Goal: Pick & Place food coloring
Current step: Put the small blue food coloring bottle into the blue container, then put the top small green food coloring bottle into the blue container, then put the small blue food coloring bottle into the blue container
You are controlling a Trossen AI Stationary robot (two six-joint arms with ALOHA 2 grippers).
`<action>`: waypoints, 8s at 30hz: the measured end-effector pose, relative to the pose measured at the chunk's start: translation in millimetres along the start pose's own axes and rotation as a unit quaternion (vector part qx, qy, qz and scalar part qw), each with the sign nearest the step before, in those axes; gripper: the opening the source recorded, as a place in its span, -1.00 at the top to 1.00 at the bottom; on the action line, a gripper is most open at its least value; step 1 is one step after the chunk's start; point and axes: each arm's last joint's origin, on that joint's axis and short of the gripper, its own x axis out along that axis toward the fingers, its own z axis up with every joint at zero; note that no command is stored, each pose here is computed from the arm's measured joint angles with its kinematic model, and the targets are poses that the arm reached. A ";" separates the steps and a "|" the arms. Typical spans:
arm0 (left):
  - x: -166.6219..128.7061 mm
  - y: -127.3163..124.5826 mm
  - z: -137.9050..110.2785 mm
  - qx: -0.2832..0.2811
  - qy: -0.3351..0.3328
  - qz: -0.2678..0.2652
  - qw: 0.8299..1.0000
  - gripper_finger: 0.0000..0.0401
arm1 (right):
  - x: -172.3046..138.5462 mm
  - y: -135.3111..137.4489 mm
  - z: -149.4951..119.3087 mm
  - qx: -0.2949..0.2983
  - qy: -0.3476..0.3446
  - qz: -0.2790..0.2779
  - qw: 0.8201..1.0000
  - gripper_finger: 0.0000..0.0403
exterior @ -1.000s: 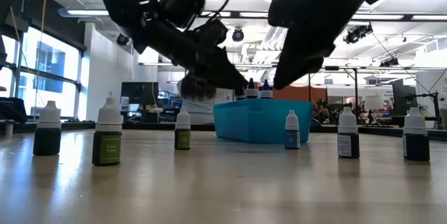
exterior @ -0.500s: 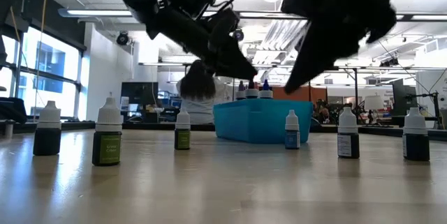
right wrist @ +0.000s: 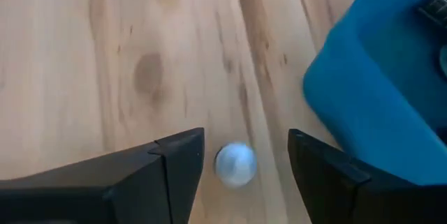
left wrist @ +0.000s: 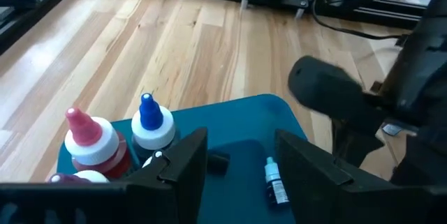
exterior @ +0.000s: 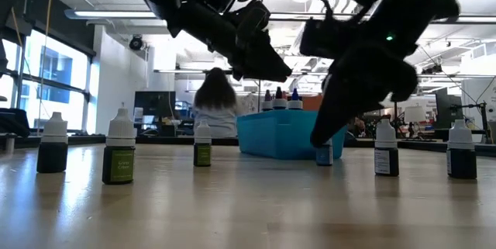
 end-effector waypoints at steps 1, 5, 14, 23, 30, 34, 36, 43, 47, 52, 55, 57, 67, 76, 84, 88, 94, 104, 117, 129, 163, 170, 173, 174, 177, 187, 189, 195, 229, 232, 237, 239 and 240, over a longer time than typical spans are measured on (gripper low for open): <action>0.0 0.0 0.1 0.000 0.000 0.000 1.000 0.17 | 2.1 -1.3 0.9 0.004 0.000 0.005 1.000 0.04; 0.0 -0.3 -1.6 -0.001 0.009 -0.006 1.000 0.17 | 8.0 -6.4 1.3 0.017 0.018 0.034 0.999 0.21; -23.4 -7.9 5.6 0.005 0.046 -0.086 0.995 0.17 | 8.6 -11.0 1.2 0.027 0.032 0.040 0.998 0.67; -43.9 -20.5 -8.5 -0.029 0.161 -0.184 0.969 0.17 | -33.9 -16.4 30.7 0.005 -0.059 0.017 0.998 0.63; -47.0 -51.6 -19.0 -0.016 0.212 -0.230 0.950 0.17 | -46.6 -57.4 44.4 0.035 -0.091 -0.111 0.989 0.65; -47.0 -66.1 -23.0 0.010 0.223 -0.198 0.954 0.17 | -27.0 -83.8 41.1 0.063 -0.037 -0.099 0.992 0.65; -47.2 -71.6 -24.4 0.020 0.225 -0.186 0.956 0.17 | -19.1 -93.1 40.2 0.075 -0.022 -0.087 0.993 0.63; -47.6 -77.3 -25.8 0.031 0.228 -0.172 0.958 0.17 | 5.0 -113.4 30.0 0.095 0.041 -0.056 0.993 0.62; -47.4 -76.2 -25.6 0.030 0.227 -0.166 0.959 0.17 | 10.2 -118.3 28.7 0.097 0.050 -0.051 0.993 0.57; -47.3 -76.0 -25.7 0.031 0.227 -0.161 0.960 0.17 | 10.5 -119.1 28.5 0.089 0.049 -0.065 0.993 0.42; -47.4 -76.2 -25.7 0.030 0.227 -0.166 0.959 0.17 | 10.5 -119.0 28.4 0.088 0.049 -0.063 0.993 0.33; -47.6 -76.6 -25.8 0.028 0.228 -0.173 0.958 0.17 | 10.4 -117.7 28.4 0.087 0.049 -0.062 0.993 0.27; -48.7 -111.2 -36.7 0.089 0.239 -0.190 0.948 0.17 | -9.2 -96.5 35.6 0.064 0.016 -0.031 0.997 0.22; -40.8 -126.7 -48.1 0.118 0.236 -0.070 0.962 0.17 | -34.4 -57.4 41.6 0.023 -0.040 0.022 0.999 0.22; -26.4 -124.6 -67.8 0.101 0.278 -0.042 0.954 0.17 | -41.4 -30.1 37.7 -0.003 -0.063 0.029 0.998 0.22; -24.6 -124.6 -70.0 0.101 0.283 -0.042 0.953 0.17 | -42.7 -26.0 37.4 -0.007 -0.072 0.024 0.997 0.22; -23.9 -124.9 -69.2 0.100 0.278 -0.043 0.954 0.17 | -42.7 -26.0 37.5 -0.006 -0.072 0.025 0.997 0.22; -11.0 -124.7 -80.0 0.087 0.294 -0.078 0.949 0.18 | -42.7 -26.2 37.6 -0.006 -0.072 0.023 0.997 0.22; 3.7 -110.9 -89.3 0.060 0.308 -0.084 0.946 0.72 | -42.8 -26.2 37.6 -0.007 -0.071 0.023 0.997 0.22; 5.4 -101.1 -33.9 0.052 0.283 -0.047 0.957 0.67 | -50.3 -29.6 29.9 0.004 -0.025 0.030 0.999 0.22; 52.5 -5.4 -9.4 0.060 0.235 0.020 0.970 0.47 | -106.4 -20.9 3.8 0.058 0.015 -0.027 0.998 0.22; 52.9 -5.7 -8.7 0.063 0.231 0.023 0.971 0.28 | -106.4 -21.0 4.0 0.058 0.012 -0.030 0.998 0.22; 51.0 -6.8 -4.5 0.060 0.238 0.012 0.969 0.27 | -106.4 -21.0 4.4 0.058 0.009 -0.032 0.998 0.22; 47.8 -7.9 0.3 0.057 0.242 0.004 0.969 0.27 | -106.4 -20.9 4.7 0.059 0.008 -0.031 0.998 0.22; 38.6 -12.2 23.0 0.047 0.246 -0.033 0.967 0.27 | -106.4 -20.8 5.0 0.059 0.006 -0.030 0.998 0.22; -0.9 -26.5 74.9 0.024 0.329 -0.093 0.939 0.27 | -96.4 -14.4 -1.5 0.059 0.010 0.061 0.996 0.22; -12.6 -32.3 81.4 0.032 0.330 -0.098 0.938 0.27 | -90.7 -12.3 -7.4 0.055 0.012 0.103 0.993 0.22; -57.4 -53.5 94.9 0.062 0.343 -0.082 0.934 0.27 | -73.4 -8.6 -21.6 -0.005 -0.031 0.176 0.984 0.22; -104.1 -68.9 -59.9 0.138 0.054 -0.012 0.989 0.27 | -21.5 0.7 -42.4 -0.007 -0.006 0.154 0.988 0.70; -102.9 -68.8 -61.7 0.129 0.053 -0.013 0.990 0.27 | -22.1 0.9 -41.5 -0.004 -0.013 0.157 0.987 0.70; -102.9 -69.5 -58.9 0.125 0.040 -0.014 0.991 0.27 | -37.8 1.3 -25.5 0.002 -0.059 0.161 0.985 0.70; -102.8 -69.8 -57.5 0.124 0.034 -0.017 0.992 0.27 | -47.3 -1.4 -17.4 -0.009 -0.078 0.140 0.987 0.69; -102.8 -69.9 -57.5 0.124 0.033 -0.018 0.992 0.27 | -53.4 -2.6 -11.1 -0.014 -0.096 0.126 0.987 0.68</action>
